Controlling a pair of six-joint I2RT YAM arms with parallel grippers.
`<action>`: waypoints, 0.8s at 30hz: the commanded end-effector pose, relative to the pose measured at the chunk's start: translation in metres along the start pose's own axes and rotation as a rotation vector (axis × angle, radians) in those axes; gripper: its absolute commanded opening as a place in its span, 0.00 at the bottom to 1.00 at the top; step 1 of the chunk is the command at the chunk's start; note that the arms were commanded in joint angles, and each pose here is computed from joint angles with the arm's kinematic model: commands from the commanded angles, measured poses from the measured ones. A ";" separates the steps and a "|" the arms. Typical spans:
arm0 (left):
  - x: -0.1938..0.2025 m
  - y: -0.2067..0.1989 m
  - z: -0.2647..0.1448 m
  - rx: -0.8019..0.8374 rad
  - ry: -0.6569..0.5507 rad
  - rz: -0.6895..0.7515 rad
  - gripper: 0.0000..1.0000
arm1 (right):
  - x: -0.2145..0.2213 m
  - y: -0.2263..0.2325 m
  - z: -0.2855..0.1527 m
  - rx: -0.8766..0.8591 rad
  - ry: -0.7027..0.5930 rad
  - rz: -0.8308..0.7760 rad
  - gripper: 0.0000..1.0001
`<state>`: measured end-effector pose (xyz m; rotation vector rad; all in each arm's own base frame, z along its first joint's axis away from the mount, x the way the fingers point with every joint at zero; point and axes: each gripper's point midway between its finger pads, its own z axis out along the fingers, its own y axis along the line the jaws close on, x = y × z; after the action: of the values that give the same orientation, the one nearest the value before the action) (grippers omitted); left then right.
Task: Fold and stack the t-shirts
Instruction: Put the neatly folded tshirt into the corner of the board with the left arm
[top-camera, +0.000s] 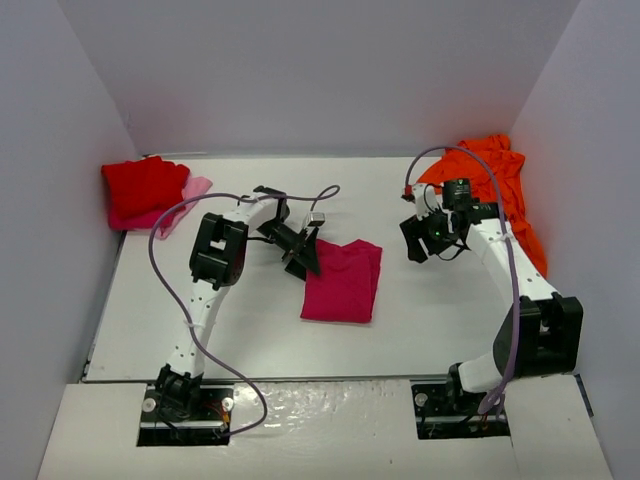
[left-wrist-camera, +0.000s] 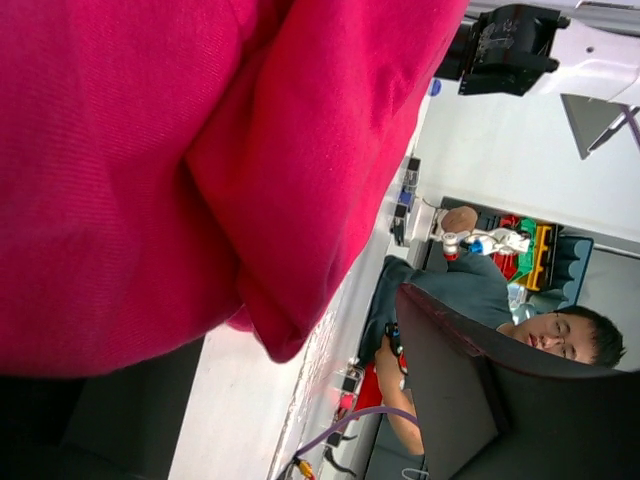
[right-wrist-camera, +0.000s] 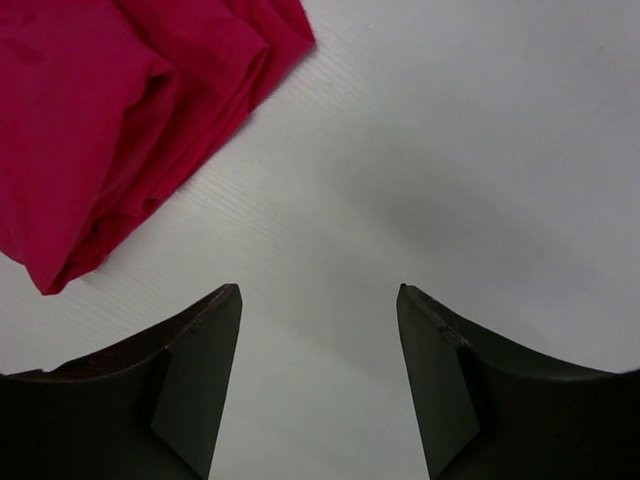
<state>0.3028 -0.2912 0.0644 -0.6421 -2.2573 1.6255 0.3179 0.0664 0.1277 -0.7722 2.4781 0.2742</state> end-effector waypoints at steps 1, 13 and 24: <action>0.013 0.040 0.026 -0.169 0.120 0.017 0.73 | 0.005 0.026 0.027 -0.127 0.035 0.027 0.60; -0.006 0.053 0.029 -0.416 0.089 0.079 0.00 | 0.006 0.032 0.038 -0.142 0.068 0.007 0.60; -0.050 0.027 -0.118 -0.881 -0.150 0.270 0.00 | -0.002 0.018 0.013 -0.049 0.013 -0.027 0.61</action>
<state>0.3166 -0.2842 0.0349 -0.8592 -2.6391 1.0793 0.3085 0.0928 0.0926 -0.8377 2.5624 0.3828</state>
